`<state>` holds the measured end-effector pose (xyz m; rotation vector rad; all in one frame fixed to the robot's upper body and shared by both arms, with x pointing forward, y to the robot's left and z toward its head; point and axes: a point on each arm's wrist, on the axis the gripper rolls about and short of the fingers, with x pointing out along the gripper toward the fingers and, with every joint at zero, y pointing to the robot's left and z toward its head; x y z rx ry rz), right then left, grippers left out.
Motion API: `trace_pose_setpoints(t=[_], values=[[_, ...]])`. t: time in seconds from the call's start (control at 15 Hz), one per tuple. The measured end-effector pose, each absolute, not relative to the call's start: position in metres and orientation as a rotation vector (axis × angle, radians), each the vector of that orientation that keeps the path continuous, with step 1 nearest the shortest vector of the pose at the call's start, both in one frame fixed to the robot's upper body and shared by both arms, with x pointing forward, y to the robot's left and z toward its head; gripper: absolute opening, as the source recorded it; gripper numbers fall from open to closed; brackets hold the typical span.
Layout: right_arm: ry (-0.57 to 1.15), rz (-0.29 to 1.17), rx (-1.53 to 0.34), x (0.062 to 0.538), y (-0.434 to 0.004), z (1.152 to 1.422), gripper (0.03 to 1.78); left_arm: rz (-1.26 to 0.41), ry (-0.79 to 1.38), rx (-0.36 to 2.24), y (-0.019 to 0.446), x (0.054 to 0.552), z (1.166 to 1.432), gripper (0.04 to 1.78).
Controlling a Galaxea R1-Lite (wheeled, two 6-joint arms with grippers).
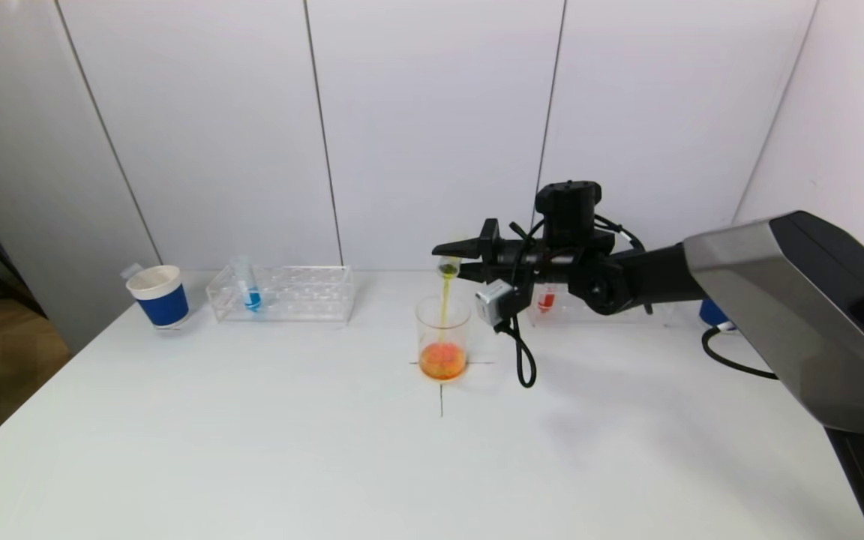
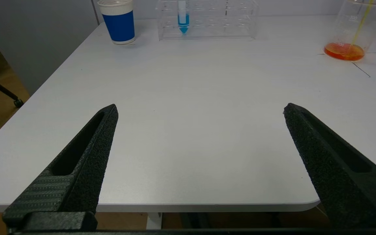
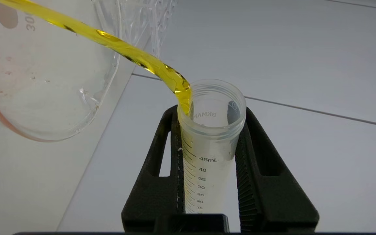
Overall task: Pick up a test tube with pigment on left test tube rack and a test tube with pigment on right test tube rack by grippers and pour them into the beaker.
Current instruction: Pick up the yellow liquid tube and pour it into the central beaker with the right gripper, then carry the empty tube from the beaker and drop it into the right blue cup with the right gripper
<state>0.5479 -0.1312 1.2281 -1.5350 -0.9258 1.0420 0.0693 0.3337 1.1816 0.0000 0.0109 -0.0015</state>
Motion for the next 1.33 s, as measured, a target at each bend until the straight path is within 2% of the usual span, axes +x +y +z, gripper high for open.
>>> trace_pose_setpoints(t=[0.73,1.2,1.33], values=[[-1.035,0.833,-1.738,0.551,-0.134,1.244,0.50,-0.001,0.011,0.000,0.334,0.069,1.182,1.77],[-1.027,0.880,-1.719,0.545,-0.132,1.240,0.50,0.000,0.011,0.000,0.334,0.069,1.182,1.77],[-1.013,0.887,-1.690,0.542,-0.133,1.246,0.50,0.000,0.011,0.000,0.334,0.069,1.182,1.77]])
